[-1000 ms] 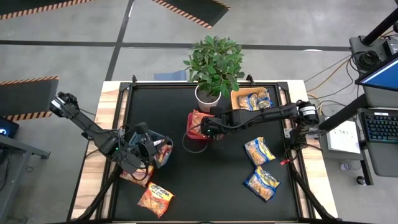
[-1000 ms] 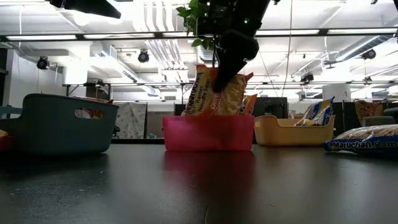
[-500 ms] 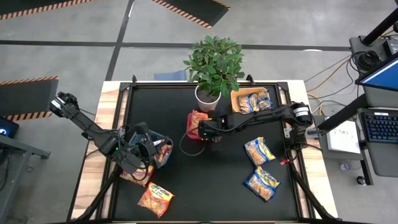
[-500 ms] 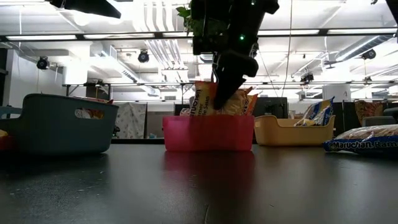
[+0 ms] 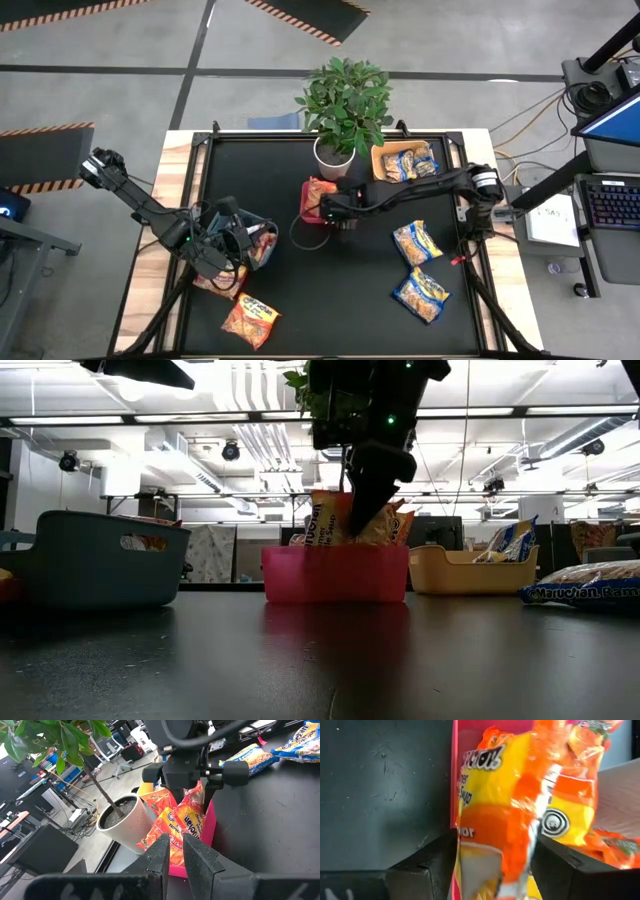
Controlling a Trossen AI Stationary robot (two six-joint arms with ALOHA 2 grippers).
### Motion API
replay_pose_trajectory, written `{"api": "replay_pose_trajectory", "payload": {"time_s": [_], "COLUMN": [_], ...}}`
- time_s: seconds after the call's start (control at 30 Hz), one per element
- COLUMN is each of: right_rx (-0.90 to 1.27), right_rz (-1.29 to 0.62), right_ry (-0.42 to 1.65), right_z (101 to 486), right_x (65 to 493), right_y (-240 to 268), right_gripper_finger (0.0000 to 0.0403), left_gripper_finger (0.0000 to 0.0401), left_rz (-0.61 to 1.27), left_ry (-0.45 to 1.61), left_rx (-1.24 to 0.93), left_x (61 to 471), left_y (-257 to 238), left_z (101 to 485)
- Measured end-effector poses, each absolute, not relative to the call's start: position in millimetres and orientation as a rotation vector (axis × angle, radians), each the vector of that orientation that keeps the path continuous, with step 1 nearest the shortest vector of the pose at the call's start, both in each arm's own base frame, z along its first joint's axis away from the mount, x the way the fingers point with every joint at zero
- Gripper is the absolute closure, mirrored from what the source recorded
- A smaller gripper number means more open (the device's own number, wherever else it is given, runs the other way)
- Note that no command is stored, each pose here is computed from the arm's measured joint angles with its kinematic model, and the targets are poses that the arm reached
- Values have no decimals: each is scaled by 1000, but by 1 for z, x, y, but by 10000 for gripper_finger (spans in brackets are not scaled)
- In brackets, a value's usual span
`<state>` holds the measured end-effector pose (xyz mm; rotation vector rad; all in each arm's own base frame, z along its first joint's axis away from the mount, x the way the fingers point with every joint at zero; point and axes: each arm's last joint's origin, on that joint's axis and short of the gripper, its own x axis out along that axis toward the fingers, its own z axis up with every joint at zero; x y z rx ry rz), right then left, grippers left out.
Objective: Sort Maruchan noodles
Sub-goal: Put the right orange noodle pack into the red bin, then put the red noodle pack into the green bin
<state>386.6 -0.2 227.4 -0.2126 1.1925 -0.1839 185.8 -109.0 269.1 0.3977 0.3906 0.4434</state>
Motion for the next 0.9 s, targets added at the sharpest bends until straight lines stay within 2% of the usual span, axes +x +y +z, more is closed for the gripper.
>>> {"api": "replay_pose_trajectory", "payload": {"time_s": [0.3, 0.53, 0.67, 0.9], "right_rx": [-178, -296, -327, -342], "right_rz": [-265, -363, -313, -193], "right_ry": [1102, 928, 784, 487], "right_z": [266, 302, 306, 295], "right_x": [367, 336, 318, 290], "right_y": [3, 42, 65, 78], "right_gripper_finger": [168, 170, 170, 170], "left_gripper_finger": [364, 364, 364, 364], "left_rz": [447, 315, 304, 241], "left_ry": [364, 326, 320, 306], "left_rx": [344, 63, -88, -117], "left_x": [187, 192, 199, 225], "left_y": [-110, -117, -128, -161], "left_z": [271, 273, 263, 249]}}
